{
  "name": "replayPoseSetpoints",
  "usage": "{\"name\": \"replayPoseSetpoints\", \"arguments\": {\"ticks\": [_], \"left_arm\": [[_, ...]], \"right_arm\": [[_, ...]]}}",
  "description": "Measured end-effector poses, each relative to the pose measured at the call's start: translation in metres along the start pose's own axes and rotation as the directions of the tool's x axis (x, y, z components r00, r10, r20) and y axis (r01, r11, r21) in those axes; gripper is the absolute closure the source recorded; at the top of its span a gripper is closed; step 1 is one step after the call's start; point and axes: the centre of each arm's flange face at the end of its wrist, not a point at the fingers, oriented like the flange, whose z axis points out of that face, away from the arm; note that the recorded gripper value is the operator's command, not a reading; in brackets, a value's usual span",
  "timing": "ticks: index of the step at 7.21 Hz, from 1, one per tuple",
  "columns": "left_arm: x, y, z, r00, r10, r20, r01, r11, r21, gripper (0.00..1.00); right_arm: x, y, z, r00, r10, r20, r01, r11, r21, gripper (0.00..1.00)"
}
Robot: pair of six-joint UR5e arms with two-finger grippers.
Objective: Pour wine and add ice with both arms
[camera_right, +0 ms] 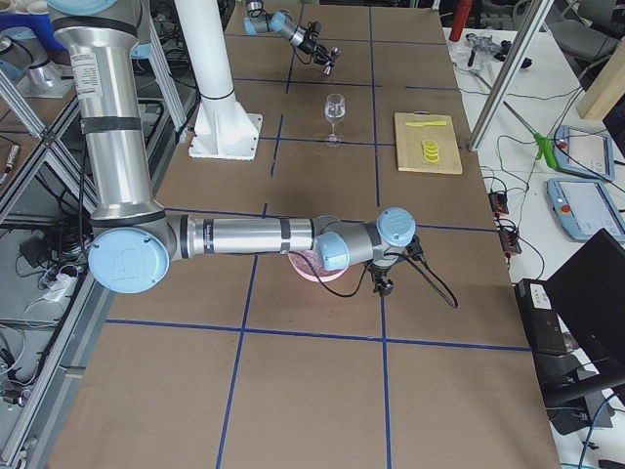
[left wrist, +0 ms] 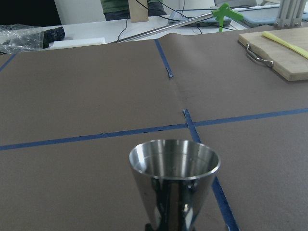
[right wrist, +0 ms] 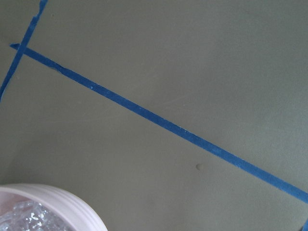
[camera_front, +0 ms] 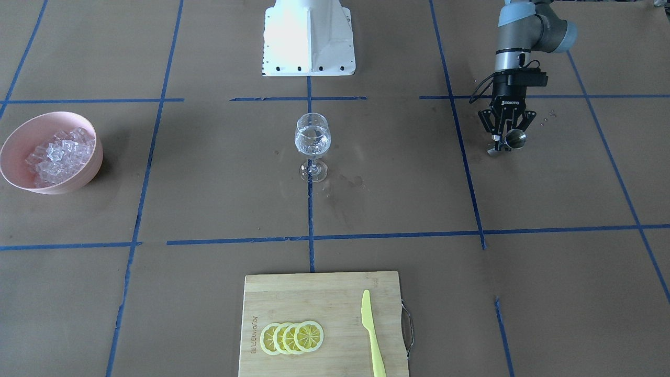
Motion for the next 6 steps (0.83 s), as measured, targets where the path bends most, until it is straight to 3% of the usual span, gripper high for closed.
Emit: {"name": "replayPoseSetpoints", "arguments": {"ticks": [3, 6], "left_arm": [[-0.012, -0.004, -0.003, 0.999, -0.015, 0.048, 0.006, 0.985, 0.175, 1.00], [-0.033, 0.013, 0.001, 0.996, -0.058, 0.070, 0.038, 0.965, 0.259, 1.00]], "right_arm": [[0.001, 0.003, 0.000, 1.000, 0.003, 0.001, -0.003, 1.000, 0.000, 0.00], [0.002, 0.006, 0.001, 1.000, 0.007, 0.002, -0.007, 1.000, -0.003, 0.00]]}}
